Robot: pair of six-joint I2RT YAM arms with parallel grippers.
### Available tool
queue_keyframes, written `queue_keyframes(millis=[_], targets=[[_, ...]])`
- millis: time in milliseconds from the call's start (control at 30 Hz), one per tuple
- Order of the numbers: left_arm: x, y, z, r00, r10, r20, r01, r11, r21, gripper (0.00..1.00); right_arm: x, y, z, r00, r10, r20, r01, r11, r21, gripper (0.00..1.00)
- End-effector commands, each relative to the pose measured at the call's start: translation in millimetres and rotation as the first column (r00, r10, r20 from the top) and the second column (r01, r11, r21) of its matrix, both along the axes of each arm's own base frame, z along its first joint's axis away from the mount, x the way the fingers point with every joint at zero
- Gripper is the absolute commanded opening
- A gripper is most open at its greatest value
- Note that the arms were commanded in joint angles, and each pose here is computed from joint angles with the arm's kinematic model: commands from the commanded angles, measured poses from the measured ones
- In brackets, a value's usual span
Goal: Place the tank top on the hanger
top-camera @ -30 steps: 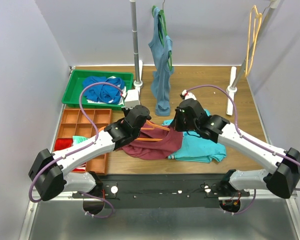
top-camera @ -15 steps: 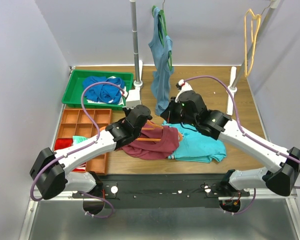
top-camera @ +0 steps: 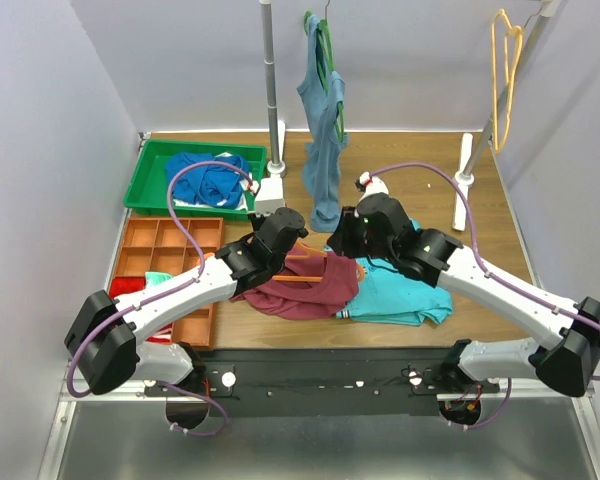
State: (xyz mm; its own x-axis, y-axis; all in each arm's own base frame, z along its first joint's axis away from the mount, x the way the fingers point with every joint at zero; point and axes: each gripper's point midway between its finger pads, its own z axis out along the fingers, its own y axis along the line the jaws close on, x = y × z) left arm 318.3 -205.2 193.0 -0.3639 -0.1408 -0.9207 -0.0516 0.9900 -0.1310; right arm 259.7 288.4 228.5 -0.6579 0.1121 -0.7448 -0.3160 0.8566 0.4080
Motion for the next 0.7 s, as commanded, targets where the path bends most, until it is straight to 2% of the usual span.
queue_keyframes(millis=[0,300,533,667], targets=[[4.4,1.7,7.5,0.999,0.038,0.019,-0.037,0.999,-0.04,0.0,-19.1,-30.8,-41.0,0.997,-0.035,-0.075,0.024,0.99,-0.137,0.41],[8.1,-1.2,12.5,0.999,0.038,0.025,-0.037,0.999,-0.032,0.0,-39.6,-54.1,-57.1,0.993,-0.06,-0.101,0.042,0.985,-0.168,0.44],[10.8,-6.0,11.1,0.999,0.036,0.019,-0.036,0.999,-0.039,0.0,-38.0,-26.0,-57.9,0.995,-0.04,-0.093,0.025,0.987,-0.158,0.44],[11.9,-9.3,10.1,0.999,0.032,0.012,-0.032,0.999,-0.039,0.0,-26.8,-16.1,-60.9,0.994,-0.093,-0.065,0.081,0.981,-0.179,0.44]])
